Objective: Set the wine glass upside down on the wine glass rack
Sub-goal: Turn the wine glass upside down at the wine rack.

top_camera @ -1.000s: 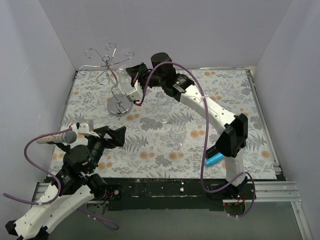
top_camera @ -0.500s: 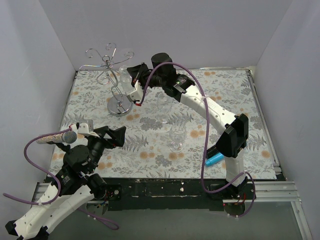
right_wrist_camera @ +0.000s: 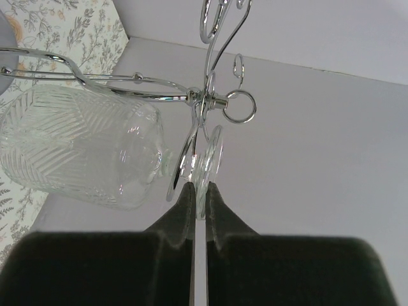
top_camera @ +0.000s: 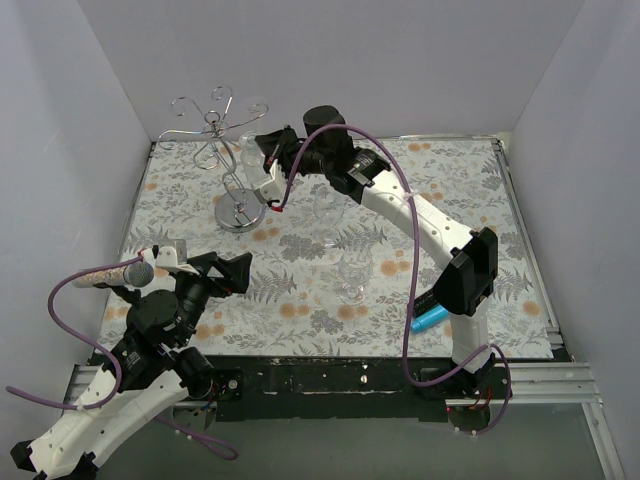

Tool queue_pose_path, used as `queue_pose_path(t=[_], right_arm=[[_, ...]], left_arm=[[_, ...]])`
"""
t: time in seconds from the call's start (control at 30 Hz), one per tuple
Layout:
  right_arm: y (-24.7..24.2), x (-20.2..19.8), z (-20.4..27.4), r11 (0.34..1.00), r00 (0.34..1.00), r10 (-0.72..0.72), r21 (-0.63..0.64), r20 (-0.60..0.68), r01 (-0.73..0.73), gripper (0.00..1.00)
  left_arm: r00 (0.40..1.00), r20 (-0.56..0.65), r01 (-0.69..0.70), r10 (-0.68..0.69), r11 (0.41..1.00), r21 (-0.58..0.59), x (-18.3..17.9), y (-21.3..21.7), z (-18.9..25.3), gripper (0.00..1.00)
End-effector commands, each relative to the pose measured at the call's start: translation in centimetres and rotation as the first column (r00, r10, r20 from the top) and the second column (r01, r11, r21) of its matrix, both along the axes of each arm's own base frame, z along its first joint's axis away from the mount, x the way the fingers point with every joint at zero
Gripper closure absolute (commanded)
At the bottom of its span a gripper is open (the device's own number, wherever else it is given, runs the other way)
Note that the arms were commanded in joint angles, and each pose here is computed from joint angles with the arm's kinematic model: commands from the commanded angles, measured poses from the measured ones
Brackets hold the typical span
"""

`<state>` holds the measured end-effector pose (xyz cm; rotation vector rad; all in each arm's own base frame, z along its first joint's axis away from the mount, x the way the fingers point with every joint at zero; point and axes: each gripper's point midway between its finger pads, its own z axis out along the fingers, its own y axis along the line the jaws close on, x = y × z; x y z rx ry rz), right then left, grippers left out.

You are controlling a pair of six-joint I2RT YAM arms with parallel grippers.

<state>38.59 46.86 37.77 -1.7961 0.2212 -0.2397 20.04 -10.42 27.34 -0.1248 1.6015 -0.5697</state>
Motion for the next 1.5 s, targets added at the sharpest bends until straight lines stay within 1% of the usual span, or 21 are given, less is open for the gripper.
queue_pose_path(t=[0.0,0.57,1.47], right_arm=[[-2.2,-1.8,7.8,0.991,0.993,-0.004,0.131,0.117,-0.011,0.99],[-3.6,0.6,7.1,0.990,0.994,-0.055,0.136,0.096,0.042,0.99],[-1.7,4.0,4.8,0.986,0.994,-0.070,0.157,0.083,0.056,0.99]], left_arm=[[1.000,-0.007,-0.008,0.008,1.000,0.005,0.0,0.2,-0.2,0.02],[1.000,-0.009,-0.008,0.008,1.000,0.010,0.0,0.1,-0.3,0.02],[1.000,-0.011,-0.019,0.019,1.000,0.012,0.1,0.3,-0.4,0.02]])
